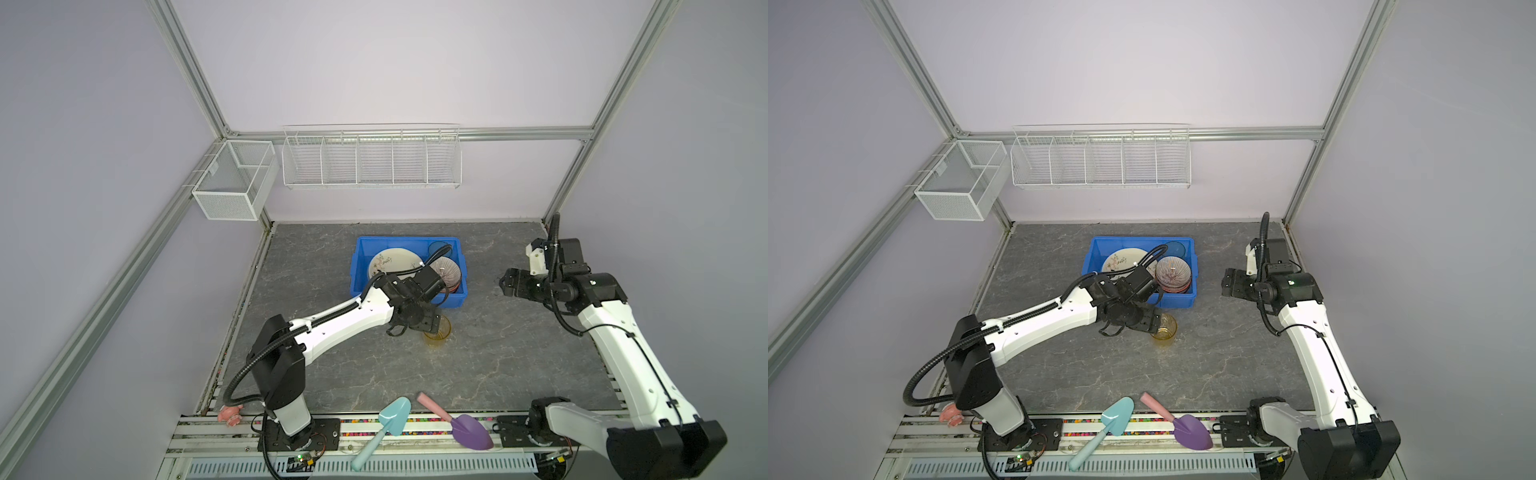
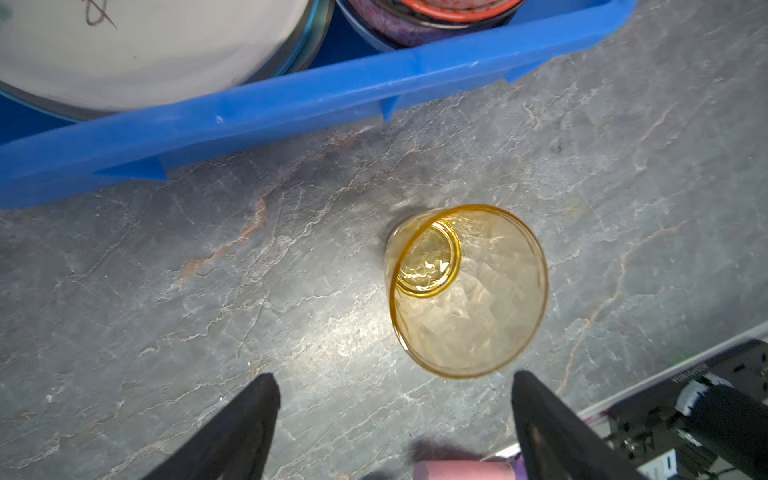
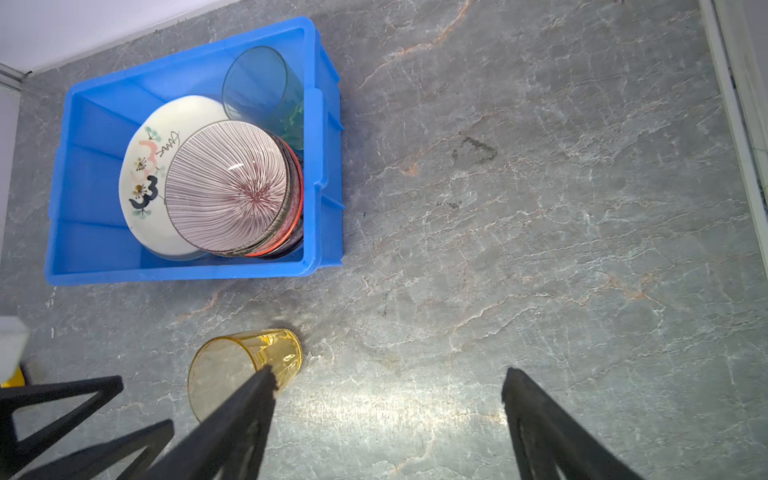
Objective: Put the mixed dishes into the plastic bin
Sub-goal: 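Reach the left gripper to the yellow glass cup while the right draws back, then grip the yellow glass cup rim with the left gripper and lift it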
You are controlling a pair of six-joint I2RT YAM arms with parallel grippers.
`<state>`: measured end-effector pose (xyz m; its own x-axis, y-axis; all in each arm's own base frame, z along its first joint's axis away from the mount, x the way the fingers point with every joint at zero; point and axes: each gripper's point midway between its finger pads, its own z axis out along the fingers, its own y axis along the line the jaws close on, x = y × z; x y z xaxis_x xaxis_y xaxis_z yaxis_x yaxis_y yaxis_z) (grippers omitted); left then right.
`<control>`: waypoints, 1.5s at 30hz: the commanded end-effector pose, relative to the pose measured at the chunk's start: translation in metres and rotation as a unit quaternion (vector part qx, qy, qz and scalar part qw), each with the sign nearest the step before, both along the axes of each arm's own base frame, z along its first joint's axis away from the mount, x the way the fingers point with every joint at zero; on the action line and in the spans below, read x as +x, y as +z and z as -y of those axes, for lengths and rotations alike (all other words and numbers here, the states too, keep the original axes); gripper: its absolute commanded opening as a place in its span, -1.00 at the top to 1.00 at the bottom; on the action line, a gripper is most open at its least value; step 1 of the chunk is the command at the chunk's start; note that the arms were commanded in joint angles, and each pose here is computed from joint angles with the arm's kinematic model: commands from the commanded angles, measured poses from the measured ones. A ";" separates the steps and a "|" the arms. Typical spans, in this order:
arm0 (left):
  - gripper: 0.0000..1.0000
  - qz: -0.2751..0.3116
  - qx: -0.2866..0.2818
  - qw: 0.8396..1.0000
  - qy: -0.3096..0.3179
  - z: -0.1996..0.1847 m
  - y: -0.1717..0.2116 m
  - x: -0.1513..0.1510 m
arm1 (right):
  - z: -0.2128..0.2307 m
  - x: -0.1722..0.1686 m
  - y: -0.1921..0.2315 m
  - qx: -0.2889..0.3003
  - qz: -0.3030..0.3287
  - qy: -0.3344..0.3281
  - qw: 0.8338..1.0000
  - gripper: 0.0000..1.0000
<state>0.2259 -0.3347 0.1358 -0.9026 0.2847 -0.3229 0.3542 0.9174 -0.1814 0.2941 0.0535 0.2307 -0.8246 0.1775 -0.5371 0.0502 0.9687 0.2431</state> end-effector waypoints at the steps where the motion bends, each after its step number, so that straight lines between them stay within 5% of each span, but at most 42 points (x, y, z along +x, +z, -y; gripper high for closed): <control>1: -0.64 0.007 0.010 1.000 0.019 0.003 -0.010 0.009 | -0.002 -0.008 -0.005 0.011 -0.008 0.019 1.000 -0.77; 38: 0.64 -0.016 0.034 0.999 0.029 0.000 -0.041 0.004 | 0.009 -0.004 -0.035 0.043 -0.034 0.009 0.998 -0.77; 45: 0.69 -0.016 0.033 0.999 0.028 0.000 -0.041 0.003 | 0.007 0.000 -0.036 0.049 -0.037 0.010 0.998 -0.76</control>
